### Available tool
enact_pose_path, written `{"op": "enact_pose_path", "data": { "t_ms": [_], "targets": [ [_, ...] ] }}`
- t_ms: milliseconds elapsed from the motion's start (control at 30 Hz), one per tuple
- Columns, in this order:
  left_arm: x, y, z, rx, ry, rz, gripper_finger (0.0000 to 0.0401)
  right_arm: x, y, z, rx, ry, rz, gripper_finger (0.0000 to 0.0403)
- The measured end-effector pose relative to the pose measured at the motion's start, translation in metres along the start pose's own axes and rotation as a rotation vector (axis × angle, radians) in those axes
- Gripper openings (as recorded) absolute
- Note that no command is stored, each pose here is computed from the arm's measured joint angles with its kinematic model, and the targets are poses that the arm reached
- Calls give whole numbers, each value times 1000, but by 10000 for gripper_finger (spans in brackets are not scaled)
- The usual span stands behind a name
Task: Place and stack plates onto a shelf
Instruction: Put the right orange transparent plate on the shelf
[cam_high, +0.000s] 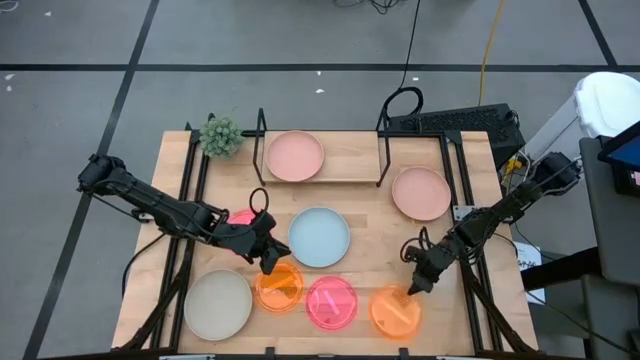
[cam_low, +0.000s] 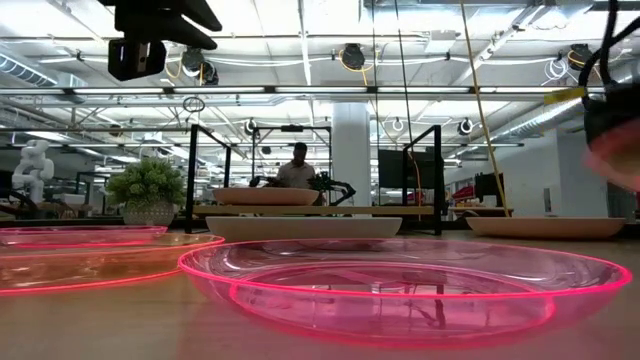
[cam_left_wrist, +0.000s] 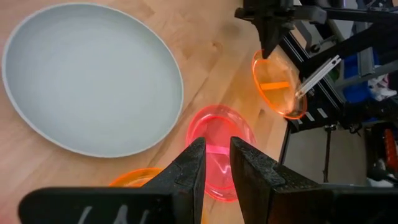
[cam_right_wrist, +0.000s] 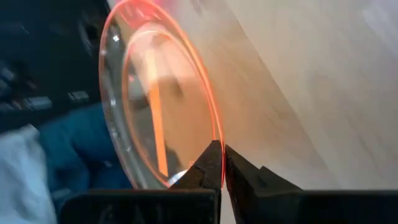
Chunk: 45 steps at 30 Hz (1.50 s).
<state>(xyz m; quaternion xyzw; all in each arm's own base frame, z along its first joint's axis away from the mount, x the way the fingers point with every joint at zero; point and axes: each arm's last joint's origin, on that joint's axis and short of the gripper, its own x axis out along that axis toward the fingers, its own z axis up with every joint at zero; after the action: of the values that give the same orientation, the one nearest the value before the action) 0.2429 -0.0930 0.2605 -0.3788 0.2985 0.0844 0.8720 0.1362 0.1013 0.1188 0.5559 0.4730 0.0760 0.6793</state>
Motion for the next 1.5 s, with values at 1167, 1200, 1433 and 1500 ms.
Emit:
{"op": "enact_pose_path", "data": {
  "t_ms": [1167, 1200, 1433, 1500],
  "targets": [
    [-72, 43, 67, 199, -314, 132, 76, -41, 88, 83, 305, -1136, 138, 0],
    [-74, 44, 68, 203, -320, 140, 76, -43, 87, 87, 315, -1153, 136, 0],
    [-78, 48, 72, 277, -340, 175, 76, -52, 79, 107, 368, -1250, 117, 0],
    [-77, 48, 72, 290, -337, 180, 76, -51, 77, 112, 381, -1264, 113, 0]
  ]
}}
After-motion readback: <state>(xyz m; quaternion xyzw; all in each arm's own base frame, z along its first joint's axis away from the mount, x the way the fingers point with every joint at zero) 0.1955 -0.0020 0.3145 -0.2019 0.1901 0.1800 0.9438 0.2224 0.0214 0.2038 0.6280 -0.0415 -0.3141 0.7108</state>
